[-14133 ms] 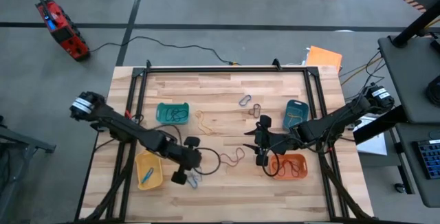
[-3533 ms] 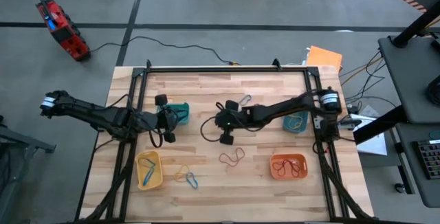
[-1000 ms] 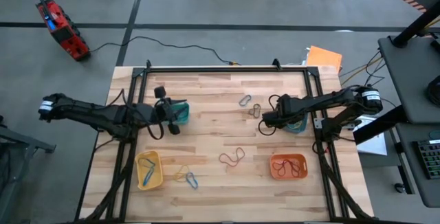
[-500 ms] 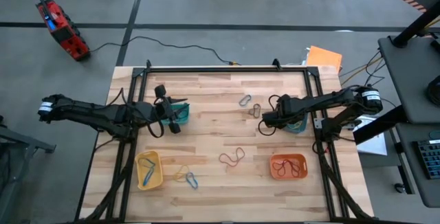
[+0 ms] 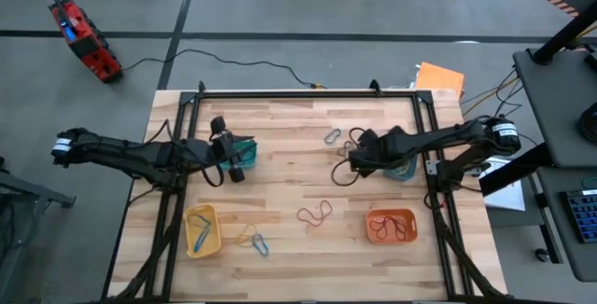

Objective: Sort rubber bands into baskets
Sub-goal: Put the blue rubber band into the yellow bin

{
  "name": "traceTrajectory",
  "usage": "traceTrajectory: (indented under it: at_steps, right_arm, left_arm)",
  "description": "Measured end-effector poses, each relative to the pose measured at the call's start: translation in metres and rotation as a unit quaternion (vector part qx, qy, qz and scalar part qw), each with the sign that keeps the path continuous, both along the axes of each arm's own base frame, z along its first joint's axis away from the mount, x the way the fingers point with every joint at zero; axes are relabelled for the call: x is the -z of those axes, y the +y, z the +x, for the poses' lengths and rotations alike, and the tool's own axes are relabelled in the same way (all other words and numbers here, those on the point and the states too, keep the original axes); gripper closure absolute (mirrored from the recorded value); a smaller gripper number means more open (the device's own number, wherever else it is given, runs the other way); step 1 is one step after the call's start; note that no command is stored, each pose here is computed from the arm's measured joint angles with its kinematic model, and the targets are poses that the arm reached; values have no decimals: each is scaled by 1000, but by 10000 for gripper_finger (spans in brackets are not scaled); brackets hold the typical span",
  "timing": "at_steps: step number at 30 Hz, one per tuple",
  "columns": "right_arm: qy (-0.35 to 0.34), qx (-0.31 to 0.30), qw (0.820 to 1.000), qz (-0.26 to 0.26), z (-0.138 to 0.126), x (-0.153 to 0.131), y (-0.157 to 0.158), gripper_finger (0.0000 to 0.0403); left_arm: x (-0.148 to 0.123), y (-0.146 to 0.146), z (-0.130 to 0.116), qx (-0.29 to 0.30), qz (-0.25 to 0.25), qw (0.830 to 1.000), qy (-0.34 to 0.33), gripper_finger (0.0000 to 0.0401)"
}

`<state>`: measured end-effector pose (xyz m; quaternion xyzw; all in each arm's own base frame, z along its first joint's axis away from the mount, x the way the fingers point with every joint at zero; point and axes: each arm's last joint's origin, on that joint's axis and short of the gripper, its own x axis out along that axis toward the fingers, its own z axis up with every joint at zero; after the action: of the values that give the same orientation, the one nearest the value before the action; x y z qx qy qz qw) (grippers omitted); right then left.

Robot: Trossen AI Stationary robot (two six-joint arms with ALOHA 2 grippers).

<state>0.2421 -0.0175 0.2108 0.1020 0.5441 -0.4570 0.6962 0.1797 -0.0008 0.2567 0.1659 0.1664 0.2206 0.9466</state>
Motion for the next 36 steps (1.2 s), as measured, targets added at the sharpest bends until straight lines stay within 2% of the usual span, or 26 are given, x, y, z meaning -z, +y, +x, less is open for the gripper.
traceTrajectory:
  at_steps: [7, 14, 19, 23, 31, 34, 36]
  right_arm:
    - [-90, -133, 987, -17, 30, -5, 10, 306]
    - [-121, -231, 964, -47, 46, -11, 17, 319]
    - [-137, -263, 953, -63, 52, -15, 20, 329]
    - [-143, -268, 950, -65, 53, -16, 24, 337]
    - [-143, -286, 943, -89, 47, -24, 35, 351]
    - [-157, -287, 940, -101, 42, -33, 39, 351]
    - [-169, -289, 936, -104, 38, -40, 40, 351]
  left_arm:
    - [5, -1, -1, 1, -42, 999, 8, 324]
    - [5, -5, 1, 73, -83, 994, 1, 324]
    - [1, -6, 4, 83, -88, 992, -22, 324]
    - [2, -7, 13, 88, -75, 993, -34, 324]
    - [12, -6, 48, 98, -10, 995, -17, 324]
    - [12, 1, 62, 85, 1, 996, -2, 324]
    - [14, 8, 72, 98, 0, 995, 12, 324]
